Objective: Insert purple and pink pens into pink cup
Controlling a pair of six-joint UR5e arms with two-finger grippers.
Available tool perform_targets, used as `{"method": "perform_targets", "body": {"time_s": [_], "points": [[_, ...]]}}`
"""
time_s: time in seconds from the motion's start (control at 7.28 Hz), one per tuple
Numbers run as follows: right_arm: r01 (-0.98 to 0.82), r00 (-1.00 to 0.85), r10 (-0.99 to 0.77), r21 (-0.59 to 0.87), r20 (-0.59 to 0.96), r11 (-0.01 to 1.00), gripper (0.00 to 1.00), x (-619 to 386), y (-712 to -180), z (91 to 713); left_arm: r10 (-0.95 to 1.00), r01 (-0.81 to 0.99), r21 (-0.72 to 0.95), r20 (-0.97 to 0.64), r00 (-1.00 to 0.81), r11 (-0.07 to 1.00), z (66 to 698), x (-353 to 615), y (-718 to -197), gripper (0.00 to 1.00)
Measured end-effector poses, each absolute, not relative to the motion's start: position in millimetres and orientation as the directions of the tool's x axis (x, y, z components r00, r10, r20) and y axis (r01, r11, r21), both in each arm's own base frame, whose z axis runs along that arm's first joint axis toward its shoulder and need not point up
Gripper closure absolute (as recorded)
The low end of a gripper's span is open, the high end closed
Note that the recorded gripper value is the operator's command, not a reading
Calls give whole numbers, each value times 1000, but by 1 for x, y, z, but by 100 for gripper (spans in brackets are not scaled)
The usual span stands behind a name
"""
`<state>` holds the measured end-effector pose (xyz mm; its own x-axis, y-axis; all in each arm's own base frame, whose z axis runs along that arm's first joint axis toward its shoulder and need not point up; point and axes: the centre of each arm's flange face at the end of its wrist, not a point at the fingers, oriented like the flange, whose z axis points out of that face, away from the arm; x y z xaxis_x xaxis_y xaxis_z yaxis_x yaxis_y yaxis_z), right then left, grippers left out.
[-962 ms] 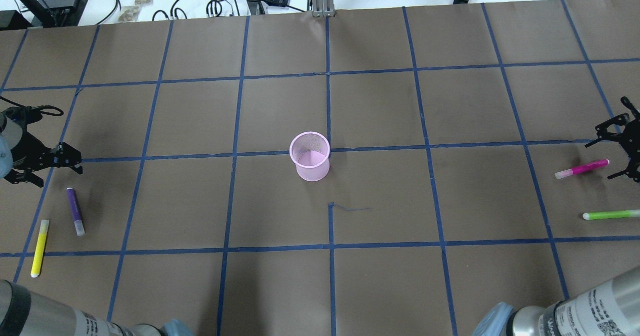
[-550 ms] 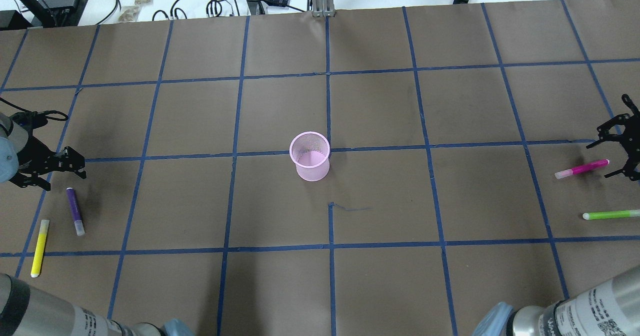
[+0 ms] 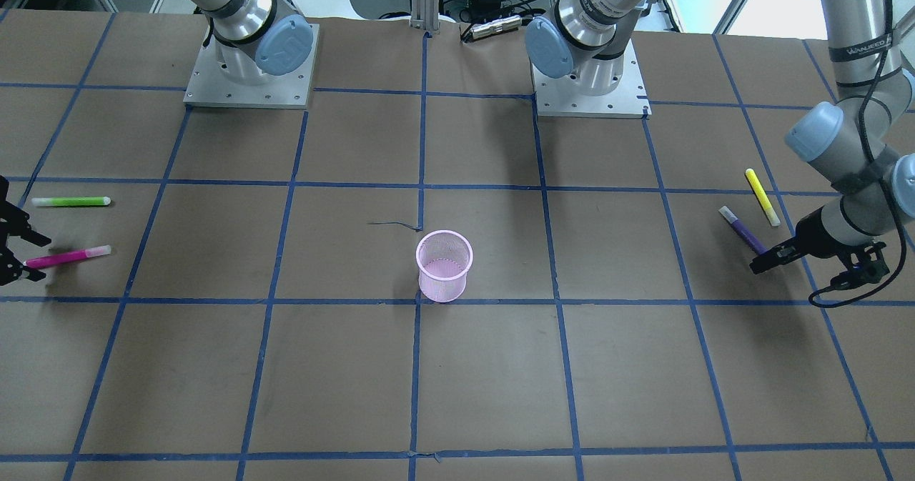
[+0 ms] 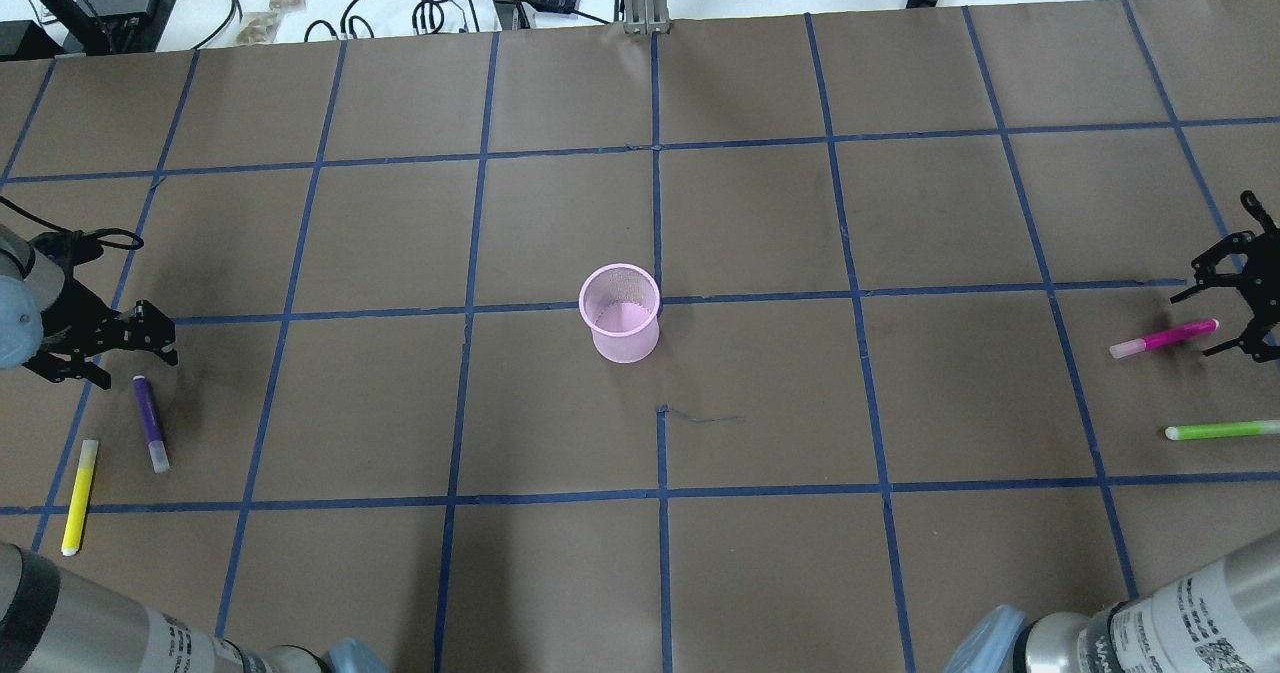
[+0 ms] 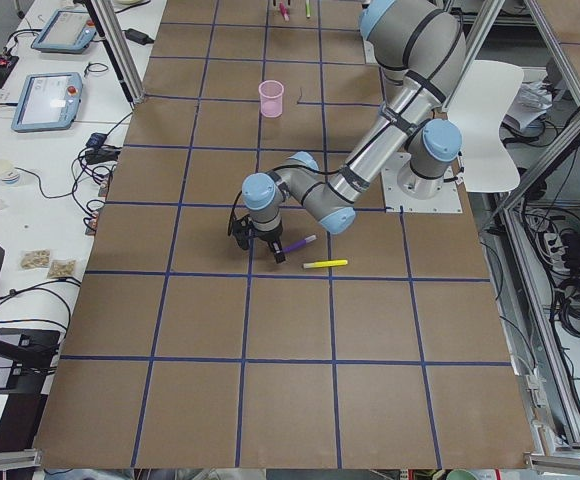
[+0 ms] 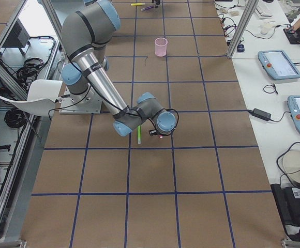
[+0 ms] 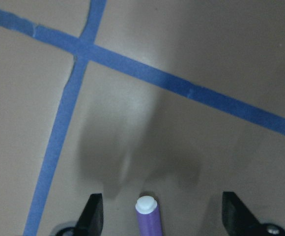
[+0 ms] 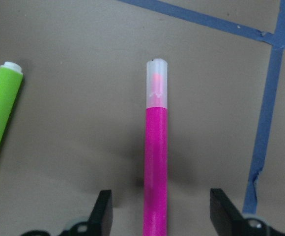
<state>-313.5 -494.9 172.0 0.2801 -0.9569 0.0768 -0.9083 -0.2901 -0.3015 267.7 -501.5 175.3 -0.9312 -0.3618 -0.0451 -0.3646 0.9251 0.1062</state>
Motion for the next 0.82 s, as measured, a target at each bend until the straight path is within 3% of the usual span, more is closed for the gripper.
{"method": "perform_targets", "body": {"time_s": [0.14, 0.41, 0.69, 0.82], "points": [[-906, 284, -956, -305, 77, -294, 34, -313, -495, 169, -362, -365, 107, -45, -931, 925, 175, 268, -501, 33], [-905, 282, -957, -310, 74, -291, 83, -313, -495, 166, -362, -365, 113, -44, -931, 924, 173, 267, -501, 33], [-906, 278, -958, -312, 70, -286, 97, -313, -495, 165, -363, -366, 116, -44, -931, 923, 171, 268, -501, 34], [-906, 277, -958, -313, 68, -284, 97, -313, -494, 166, -363, -366, 117, -44, -931, 923, 171, 268, -501, 50]]}}
